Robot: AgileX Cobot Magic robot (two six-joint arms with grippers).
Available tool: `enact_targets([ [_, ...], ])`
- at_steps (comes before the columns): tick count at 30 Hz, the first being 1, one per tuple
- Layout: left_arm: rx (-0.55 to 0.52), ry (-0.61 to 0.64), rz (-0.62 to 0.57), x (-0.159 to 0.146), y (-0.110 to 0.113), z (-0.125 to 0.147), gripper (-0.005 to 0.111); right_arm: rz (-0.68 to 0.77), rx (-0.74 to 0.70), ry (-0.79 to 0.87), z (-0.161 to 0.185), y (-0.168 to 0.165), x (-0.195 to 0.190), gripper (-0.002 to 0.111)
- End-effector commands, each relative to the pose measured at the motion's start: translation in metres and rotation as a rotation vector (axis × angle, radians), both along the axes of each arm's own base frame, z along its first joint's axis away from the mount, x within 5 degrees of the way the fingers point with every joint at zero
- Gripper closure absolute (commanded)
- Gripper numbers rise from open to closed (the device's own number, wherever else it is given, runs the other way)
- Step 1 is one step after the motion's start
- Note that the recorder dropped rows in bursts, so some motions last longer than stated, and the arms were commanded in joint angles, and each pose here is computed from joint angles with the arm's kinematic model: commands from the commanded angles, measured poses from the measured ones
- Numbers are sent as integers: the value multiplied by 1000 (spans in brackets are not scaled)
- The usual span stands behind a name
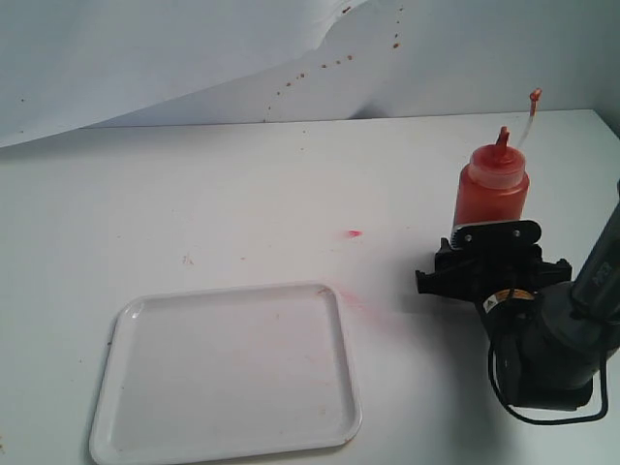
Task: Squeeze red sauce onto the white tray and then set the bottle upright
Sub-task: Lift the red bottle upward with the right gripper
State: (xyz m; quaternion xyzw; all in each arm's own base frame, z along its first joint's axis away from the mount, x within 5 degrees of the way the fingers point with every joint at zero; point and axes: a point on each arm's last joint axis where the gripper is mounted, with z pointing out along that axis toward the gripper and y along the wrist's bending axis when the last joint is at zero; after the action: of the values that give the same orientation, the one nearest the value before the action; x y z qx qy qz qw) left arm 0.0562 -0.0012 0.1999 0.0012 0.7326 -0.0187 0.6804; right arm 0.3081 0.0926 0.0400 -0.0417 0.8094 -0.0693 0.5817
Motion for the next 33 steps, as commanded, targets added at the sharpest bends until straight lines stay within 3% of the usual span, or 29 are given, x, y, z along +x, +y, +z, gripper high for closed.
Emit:
enact_targets([
  [1,-8,1,-1,0,0,-1,107,-1,1,-45,6,3,9,108],
  [26,-6,-69,-5,0,0,5,107,87,-95,-54,7,10,12,108],
  [33,-19,-78,-6,0,-1,6,107,171,-70,-144,38,19,15,108],
])
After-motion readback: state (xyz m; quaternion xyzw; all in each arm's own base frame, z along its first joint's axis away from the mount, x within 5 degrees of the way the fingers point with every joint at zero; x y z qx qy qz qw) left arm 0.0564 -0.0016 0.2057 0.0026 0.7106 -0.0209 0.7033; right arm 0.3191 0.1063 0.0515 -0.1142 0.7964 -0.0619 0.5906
